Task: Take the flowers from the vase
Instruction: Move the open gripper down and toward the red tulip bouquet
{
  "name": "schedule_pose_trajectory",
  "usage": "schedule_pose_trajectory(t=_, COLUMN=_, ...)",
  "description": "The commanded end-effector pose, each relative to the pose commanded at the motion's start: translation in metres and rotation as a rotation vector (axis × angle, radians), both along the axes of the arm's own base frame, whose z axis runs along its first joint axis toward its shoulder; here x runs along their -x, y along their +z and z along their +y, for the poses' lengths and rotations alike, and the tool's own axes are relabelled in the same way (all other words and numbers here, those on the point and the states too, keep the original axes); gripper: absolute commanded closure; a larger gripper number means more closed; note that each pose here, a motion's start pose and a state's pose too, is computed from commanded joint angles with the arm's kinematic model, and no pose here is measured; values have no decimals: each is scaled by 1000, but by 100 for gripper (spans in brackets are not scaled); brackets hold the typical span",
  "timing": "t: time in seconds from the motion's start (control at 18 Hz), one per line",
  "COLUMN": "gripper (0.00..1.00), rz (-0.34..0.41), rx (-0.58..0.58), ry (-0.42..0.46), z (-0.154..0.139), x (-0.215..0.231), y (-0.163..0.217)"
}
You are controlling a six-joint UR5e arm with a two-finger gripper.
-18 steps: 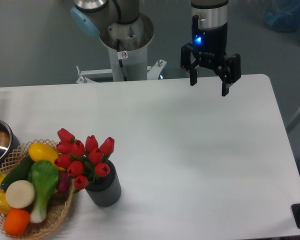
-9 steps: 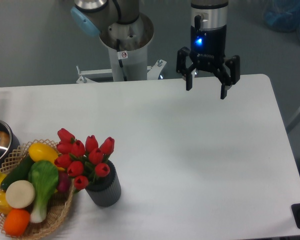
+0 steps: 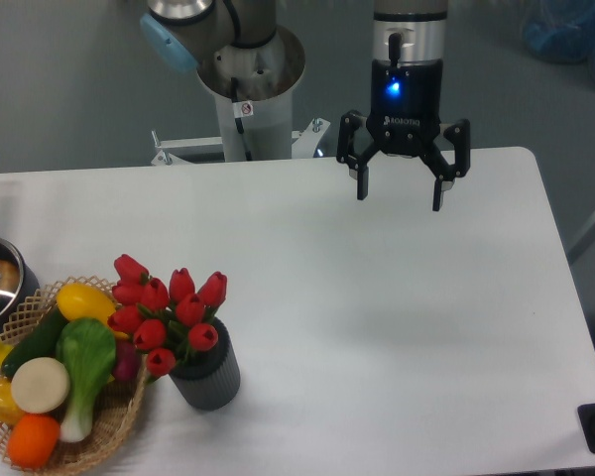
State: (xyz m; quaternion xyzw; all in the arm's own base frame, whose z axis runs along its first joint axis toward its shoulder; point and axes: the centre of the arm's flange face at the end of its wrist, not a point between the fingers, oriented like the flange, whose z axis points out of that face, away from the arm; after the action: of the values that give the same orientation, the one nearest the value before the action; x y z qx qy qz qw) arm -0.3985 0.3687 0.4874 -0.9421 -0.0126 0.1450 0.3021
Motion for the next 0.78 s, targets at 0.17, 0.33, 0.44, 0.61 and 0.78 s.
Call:
schedule_pose_trajectory(t=0.17, gripper=0, rz=-12, rx=-5, ry=8, z=7, x=8, y=-1)
schedule_pose_trajectory(t=0.33, gripper=0, rz=-15, rx=0, ry=-10, z=18, x=10, y=-5)
schedule_pose_trajectory(t=0.44, gripper=0, rz=-21, rx=6, ry=-18, z=20, x=8, y=-10)
schedule_pose_trajectory(t=0.61, gripper=0, rz=-22, rx=5, ry=-45, z=33, x=3, y=-14)
schedule_pose_trajectory(t=0.78, gripper=0, rz=-18, rx=4, ry=-48, z=35, x=3, y=-13)
